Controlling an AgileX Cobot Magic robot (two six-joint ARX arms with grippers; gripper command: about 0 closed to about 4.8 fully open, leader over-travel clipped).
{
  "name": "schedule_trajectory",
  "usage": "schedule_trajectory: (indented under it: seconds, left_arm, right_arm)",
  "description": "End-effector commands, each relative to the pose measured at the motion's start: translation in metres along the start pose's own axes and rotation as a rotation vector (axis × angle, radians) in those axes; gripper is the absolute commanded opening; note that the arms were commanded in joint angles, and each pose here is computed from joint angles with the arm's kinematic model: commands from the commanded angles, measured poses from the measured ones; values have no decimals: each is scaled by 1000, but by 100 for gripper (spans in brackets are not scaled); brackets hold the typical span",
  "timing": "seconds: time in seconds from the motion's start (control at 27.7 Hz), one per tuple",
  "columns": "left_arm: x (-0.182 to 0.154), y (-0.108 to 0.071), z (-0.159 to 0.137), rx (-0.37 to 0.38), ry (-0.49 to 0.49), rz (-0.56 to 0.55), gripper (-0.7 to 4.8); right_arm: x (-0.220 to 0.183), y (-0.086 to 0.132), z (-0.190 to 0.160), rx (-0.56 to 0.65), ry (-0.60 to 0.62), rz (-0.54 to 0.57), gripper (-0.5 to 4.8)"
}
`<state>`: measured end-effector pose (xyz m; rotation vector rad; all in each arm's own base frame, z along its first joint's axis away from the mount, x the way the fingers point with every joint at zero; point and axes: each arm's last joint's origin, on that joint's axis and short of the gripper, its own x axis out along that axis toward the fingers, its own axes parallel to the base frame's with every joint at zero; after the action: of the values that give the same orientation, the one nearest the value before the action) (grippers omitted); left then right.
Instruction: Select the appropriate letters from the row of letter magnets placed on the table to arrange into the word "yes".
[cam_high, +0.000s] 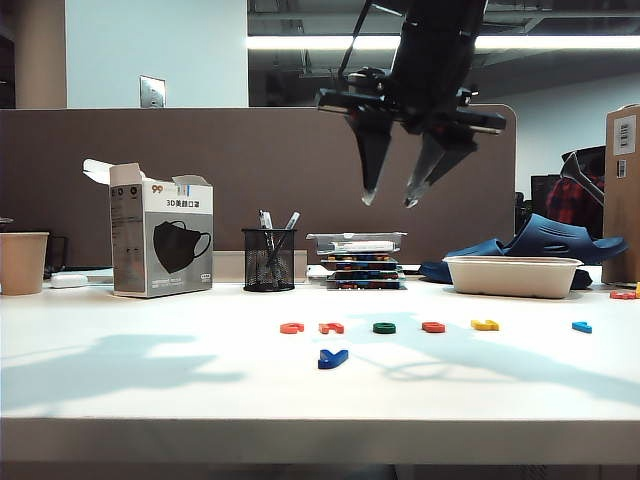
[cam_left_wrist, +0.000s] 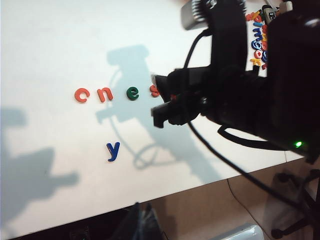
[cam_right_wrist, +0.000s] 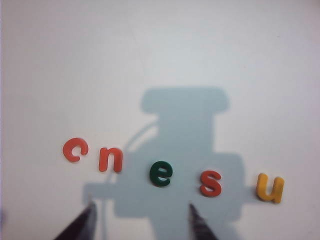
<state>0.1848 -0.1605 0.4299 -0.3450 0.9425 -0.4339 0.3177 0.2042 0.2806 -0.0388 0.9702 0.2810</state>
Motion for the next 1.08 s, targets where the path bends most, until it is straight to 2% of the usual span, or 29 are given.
schedule_trajectory:
  seconds: [0.04, 0.29, 0.51, 0.87, 1.08]
  left_arm:
    - [-2, -1, 1, 5, -8, -8, -5]
    - [-2, -1, 1, 5, -8, -8, -5]
    - [-2, -1, 1, 5, -8, -7, -5]
    - [-2, -1, 1, 5, -8, -7, -5]
    - [-2, -1, 1, 5, -8, -7, -5]
  right_arm:
    - [-1, -2, 7, 30, 39, -5, 257]
    - [16, 0, 19, 65, 164, -11, 266]
    - [46, 1, 15, 83, 239, -12, 266]
    - [78, 1, 5, 81, 308, -33, 265]
    - [88, 0, 4, 83, 308, -34, 266]
